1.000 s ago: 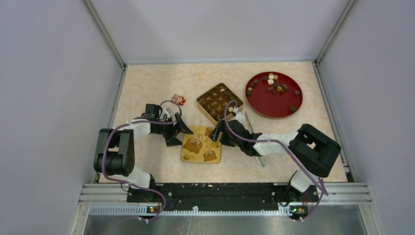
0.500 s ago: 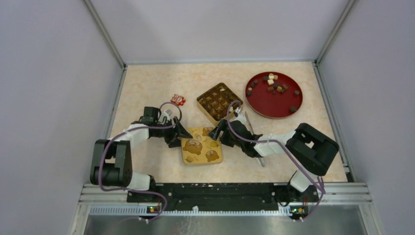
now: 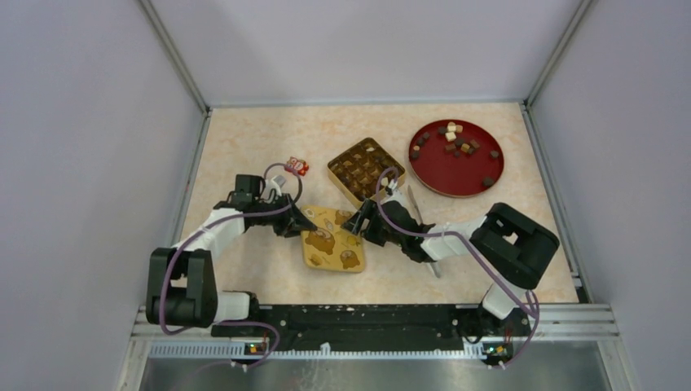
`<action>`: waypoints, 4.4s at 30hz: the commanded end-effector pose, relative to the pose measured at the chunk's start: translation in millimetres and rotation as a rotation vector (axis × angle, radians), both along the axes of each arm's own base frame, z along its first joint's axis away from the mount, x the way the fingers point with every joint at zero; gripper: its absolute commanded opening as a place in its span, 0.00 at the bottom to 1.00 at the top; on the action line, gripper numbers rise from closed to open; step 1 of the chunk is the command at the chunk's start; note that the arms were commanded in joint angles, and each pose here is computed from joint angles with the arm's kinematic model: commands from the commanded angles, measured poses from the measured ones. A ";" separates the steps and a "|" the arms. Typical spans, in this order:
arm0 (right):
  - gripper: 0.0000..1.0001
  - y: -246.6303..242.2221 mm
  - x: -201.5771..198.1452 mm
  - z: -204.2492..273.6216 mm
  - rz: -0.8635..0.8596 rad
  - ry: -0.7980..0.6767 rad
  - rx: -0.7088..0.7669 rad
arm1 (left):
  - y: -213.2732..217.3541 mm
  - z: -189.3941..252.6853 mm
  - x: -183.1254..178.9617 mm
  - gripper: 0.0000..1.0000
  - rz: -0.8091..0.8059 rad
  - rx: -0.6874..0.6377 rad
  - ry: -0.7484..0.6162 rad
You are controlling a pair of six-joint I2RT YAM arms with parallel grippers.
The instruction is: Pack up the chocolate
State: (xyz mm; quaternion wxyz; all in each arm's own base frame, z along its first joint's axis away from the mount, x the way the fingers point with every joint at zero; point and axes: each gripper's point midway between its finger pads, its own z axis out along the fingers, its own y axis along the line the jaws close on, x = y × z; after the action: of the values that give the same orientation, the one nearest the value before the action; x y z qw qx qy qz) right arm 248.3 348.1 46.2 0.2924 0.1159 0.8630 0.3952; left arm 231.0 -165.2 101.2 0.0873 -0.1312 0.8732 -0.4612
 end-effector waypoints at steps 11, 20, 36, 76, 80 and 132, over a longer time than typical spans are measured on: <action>0.72 -9.9 -7.9 -6.1 0.038 0.023 -0.080 | 1.1 44.4 19.6 0.00 -0.031 -0.024 -0.093; 0.72 -74.3 3.3 63.9 -0.077 -0.144 -0.224 | 10.3 108.9 48.6 0.00 -0.025 -0.029 -0.187; 0.72 -170.5 32.2 141.3 -0.344 -0.335 -0.366 | 1.3 220.6 155.3 0.00 0.397 -0.355 -0.588; 0.70 -217.8 9.7 116.1 -0.431 -0.267 -0.516 | -98.3 64.6 206.9 0.01 0.402 -0.513 -0.391; 0.70 -218.0 8.6 118.8 -0.431 -0.266 -0.509 | -99.6 56.9 203.5 0.03 0.383 -0.516 -0.378; 0.70 -178.6 26.9 129.0 -0.321 -0.327 -0.432 | -15.6 -5.9 177.6 0.57 0.464 -0.004 -0.204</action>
State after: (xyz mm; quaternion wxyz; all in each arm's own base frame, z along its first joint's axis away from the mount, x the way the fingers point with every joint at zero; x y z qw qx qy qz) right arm 259.9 148.2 142.5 0.4767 0.1311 0.8614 0.1160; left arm 412.4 -199.7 96.6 0.2502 -0.2896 0.7852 -0.4868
